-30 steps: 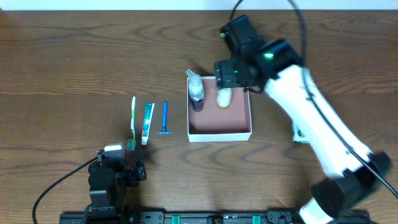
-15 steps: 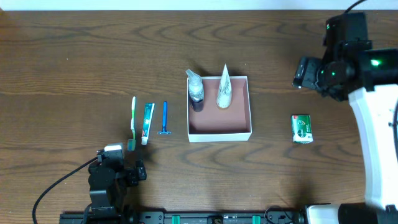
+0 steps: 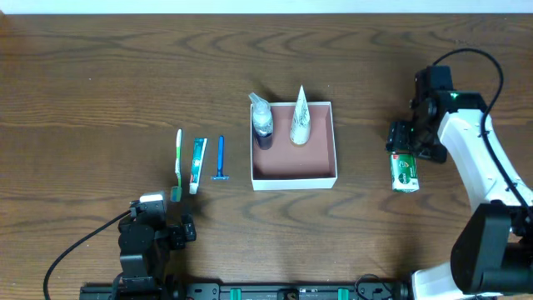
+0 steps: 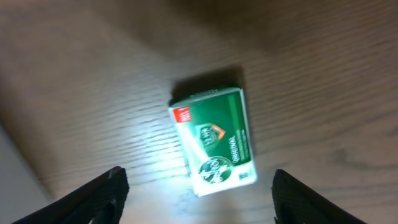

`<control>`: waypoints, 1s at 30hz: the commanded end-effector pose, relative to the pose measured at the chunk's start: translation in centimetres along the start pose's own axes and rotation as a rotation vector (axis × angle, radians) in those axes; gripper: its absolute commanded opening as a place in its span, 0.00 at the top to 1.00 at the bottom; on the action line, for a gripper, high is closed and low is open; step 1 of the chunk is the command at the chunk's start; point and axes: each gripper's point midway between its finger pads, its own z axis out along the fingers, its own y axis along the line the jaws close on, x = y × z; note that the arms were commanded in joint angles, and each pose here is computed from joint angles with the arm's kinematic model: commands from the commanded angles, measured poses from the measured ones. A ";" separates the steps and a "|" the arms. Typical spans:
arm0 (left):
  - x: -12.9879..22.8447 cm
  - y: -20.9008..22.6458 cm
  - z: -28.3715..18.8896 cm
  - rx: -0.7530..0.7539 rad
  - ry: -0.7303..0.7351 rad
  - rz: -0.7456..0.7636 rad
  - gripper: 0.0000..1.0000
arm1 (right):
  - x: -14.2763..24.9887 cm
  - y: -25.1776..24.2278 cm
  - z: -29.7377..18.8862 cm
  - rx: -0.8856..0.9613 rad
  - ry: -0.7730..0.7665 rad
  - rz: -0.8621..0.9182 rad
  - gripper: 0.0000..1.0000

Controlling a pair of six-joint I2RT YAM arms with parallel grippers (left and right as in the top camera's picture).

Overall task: Pack container
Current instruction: 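Lower the right gripper onto the green Dettol soap bar and grasp it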

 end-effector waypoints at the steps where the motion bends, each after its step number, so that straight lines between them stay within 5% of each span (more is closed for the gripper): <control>1: 0.5 -0.1 0.2 0.006 0.010 0.003 0.02 | 1.0 -1.2 2.3 0.049 0.034 -0.071 0.26; 10: 0.5 -0.1 0.2 0.006 0.010 0.003 0.02 | 2.2 -1.0 6.4 0.039 0.025 -0.215 0.21; 18: 0.5 -0.1 0.2 0.006 0.010 0.003 0.02 | 2.2 -0.6 8.2 0.020 -0.027 -0.204 0.28; 30: 0.5 -0.1 0.2 0.006 0.010 0.003 0.02 | 1.9 0.1 7.0 -0.026 -0.035 -0.093 0.59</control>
